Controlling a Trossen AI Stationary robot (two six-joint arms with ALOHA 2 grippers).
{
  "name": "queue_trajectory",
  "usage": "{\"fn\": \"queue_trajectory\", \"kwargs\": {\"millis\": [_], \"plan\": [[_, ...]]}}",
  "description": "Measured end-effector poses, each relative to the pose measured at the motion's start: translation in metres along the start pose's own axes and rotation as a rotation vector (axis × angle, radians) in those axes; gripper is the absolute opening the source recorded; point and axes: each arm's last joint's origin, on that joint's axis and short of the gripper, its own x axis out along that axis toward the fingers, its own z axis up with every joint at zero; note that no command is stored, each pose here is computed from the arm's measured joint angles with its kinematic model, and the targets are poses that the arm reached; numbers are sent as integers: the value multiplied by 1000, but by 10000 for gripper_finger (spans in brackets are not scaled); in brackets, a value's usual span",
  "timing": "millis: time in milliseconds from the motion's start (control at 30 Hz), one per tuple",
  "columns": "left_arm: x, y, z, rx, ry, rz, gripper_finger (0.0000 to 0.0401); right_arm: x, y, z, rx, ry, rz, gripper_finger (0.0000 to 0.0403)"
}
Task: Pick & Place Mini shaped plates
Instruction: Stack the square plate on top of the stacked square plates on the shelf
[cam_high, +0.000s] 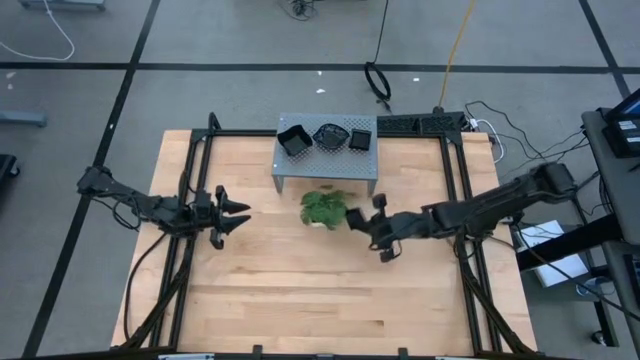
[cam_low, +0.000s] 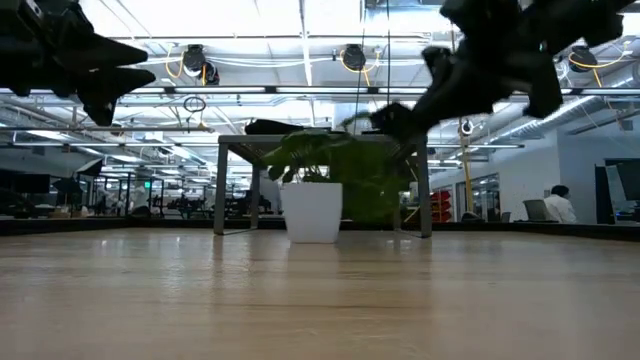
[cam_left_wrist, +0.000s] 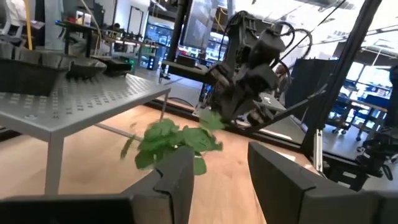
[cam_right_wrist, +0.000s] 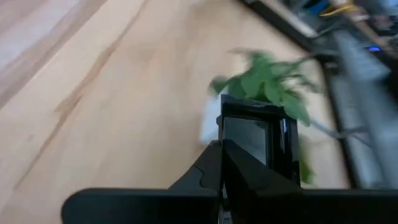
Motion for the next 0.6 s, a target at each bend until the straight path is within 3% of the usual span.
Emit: {"fn": "queue_trajectory", "kwargs": {"millis": [267,600], "plan": [[0,0,0,92,7,2,152,-33,-25,12,151,-103,-159,0],[0,1,-3,128,36,7,152,-43,-67,8,344,-111,-514,0]]}}
